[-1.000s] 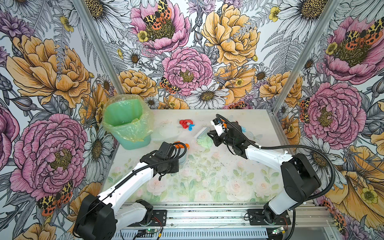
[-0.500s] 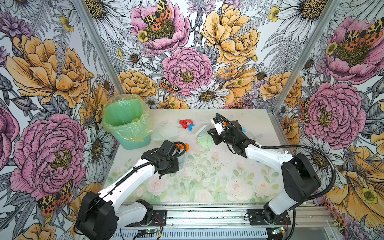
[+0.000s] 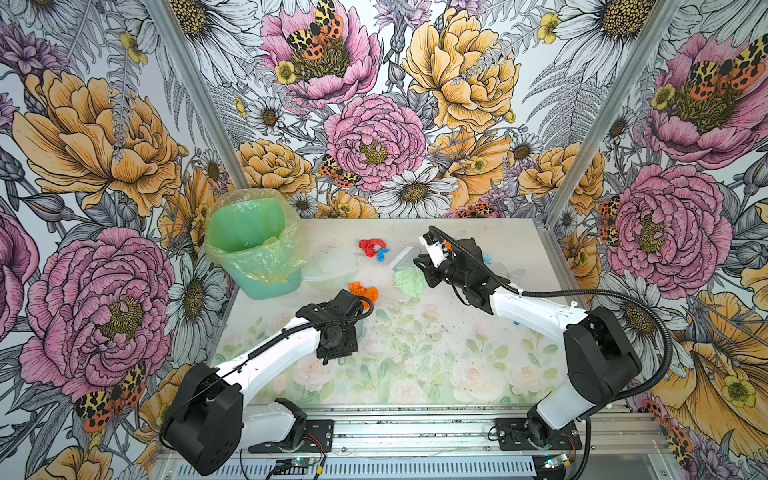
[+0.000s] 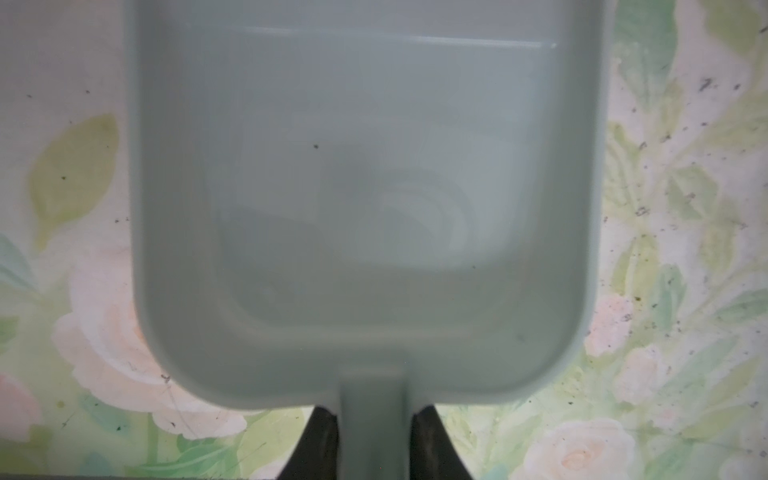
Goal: Sweep away the paper scraps from the table
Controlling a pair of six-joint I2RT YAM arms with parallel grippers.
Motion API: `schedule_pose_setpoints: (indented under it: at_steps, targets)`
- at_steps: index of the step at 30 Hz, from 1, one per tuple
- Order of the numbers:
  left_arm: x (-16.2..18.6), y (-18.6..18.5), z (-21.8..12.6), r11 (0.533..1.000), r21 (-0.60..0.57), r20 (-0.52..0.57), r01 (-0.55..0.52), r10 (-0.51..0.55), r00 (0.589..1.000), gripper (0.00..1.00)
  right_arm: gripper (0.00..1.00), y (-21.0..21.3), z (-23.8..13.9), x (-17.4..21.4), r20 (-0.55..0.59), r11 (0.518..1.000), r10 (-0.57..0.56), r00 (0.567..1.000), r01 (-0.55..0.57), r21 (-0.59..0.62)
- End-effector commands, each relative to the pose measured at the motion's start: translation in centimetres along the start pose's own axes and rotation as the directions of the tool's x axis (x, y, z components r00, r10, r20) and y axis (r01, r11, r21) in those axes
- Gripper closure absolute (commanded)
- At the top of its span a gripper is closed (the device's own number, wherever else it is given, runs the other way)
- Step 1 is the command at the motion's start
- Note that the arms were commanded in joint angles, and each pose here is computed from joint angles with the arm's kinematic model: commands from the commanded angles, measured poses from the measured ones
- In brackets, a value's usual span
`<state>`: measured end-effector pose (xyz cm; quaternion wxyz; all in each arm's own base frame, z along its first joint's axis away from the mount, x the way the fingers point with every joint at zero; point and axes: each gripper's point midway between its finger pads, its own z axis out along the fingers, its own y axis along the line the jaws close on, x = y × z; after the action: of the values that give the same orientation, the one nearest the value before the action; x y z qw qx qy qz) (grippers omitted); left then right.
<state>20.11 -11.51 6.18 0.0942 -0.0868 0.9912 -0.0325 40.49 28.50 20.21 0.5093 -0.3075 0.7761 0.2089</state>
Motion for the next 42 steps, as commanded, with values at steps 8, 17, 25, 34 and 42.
schedule_pose_setpoints:
  at_steps: [8,17,25,34,42]
  targets:
    - [-0.9,-0.4,0.8,0.999,-0.018,0.031,-0.046,0.047,0.998,0.92,1.0,1.6,3.5,-0.4,-0.024,0.997,-0.051,0.998,0.052,0.053]
    - [-1.4,-1.2,1.6,0.995,-0.015,0.008,-0.103,0.103,0.995,0.93,1.0,2.5,6.7,2.7,-0.145,0.994,-0.073,0.987,0.083,0.064]
    - [-1.7,-1.7,2.0,0.992,0.003,0.006,-0.125,0.125,0.992,0.93,1.0,4.4,7.9,4.4,-0.18,0.993,-0.116,0.977,0.118,0.0]
    - [-2.0,-1.9,2.8,0.991,0.014,0.0,-0.132,0.132,0.991,0.93,1.0,6.6,7.6,5.3,-0.197,0.986,-0.159,0.967,0.147,-0.075]
    - [-2.3,-1.9,3.2,0.991,0.027,0.007,-0.133,0.133,0.991,0.94,1.0,8.2,6.2,5.7,-0.204,0.977,-0.189,0.96,0.164,-0.136]
